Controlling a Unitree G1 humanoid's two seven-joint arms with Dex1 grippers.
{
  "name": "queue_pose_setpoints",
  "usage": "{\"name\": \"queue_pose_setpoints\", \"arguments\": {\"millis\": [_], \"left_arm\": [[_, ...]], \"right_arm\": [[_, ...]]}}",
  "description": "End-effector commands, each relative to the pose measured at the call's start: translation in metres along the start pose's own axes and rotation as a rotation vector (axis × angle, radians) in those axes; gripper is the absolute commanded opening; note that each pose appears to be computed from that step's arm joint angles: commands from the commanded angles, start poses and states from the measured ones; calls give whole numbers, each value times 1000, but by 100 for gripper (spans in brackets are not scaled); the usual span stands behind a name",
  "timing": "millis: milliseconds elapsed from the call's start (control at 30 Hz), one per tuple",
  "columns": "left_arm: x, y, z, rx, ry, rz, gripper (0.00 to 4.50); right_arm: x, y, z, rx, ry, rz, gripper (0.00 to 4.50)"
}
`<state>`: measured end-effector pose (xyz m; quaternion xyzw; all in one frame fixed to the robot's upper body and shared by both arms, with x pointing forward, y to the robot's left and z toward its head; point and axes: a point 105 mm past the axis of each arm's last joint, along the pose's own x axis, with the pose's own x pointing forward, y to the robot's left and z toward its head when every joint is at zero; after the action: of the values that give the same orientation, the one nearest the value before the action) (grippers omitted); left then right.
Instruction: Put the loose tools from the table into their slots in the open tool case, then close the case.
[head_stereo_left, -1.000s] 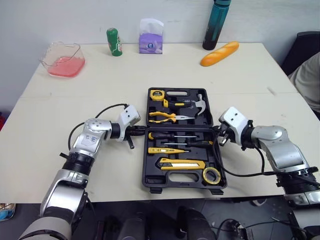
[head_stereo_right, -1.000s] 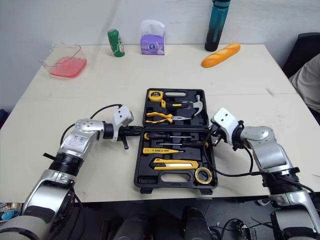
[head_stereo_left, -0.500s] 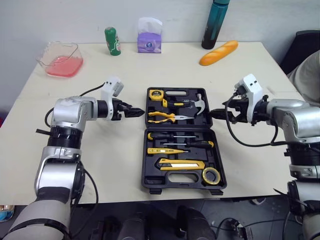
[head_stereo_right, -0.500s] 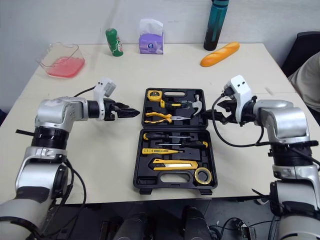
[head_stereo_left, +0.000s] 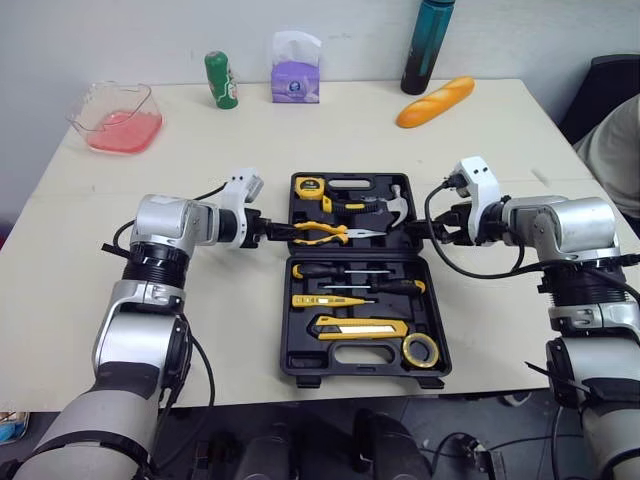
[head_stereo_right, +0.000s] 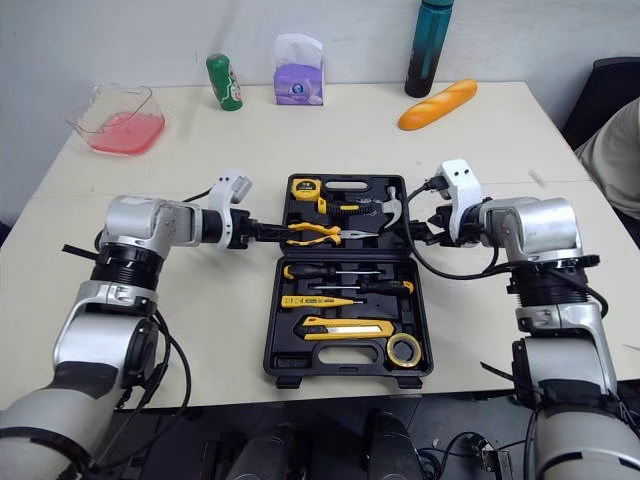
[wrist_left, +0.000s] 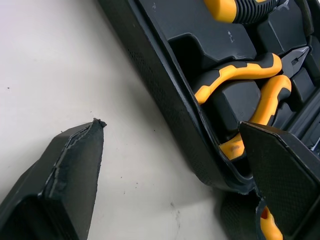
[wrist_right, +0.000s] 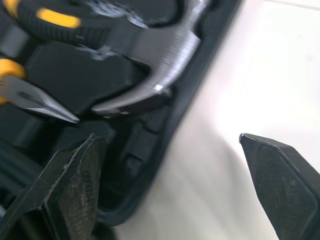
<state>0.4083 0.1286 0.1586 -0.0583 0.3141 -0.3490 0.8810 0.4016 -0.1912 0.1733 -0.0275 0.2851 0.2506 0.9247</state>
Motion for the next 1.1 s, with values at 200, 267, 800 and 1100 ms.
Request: {"name": "queue_pose_setpoints", "arguments": {"millis": [200, 267, 800, 1100], "left_arm": [[16, -10, -24, 115, 89, -8, 266], [19, -12, -29, 118, 97, -7, 177], [29, -59, 19, 252, -122, -125, 20], [0, -61, 81, 537, -460, -46, 0]], "right_arm": [[11, 6, 2, -24, -1, -2, 308], [12, 8, 0, -26, 3, 4, 205], [6, 27, 34, -80, -168, 37, 0], [-18, 38, 71, -317, -436, -40, 0]]}}
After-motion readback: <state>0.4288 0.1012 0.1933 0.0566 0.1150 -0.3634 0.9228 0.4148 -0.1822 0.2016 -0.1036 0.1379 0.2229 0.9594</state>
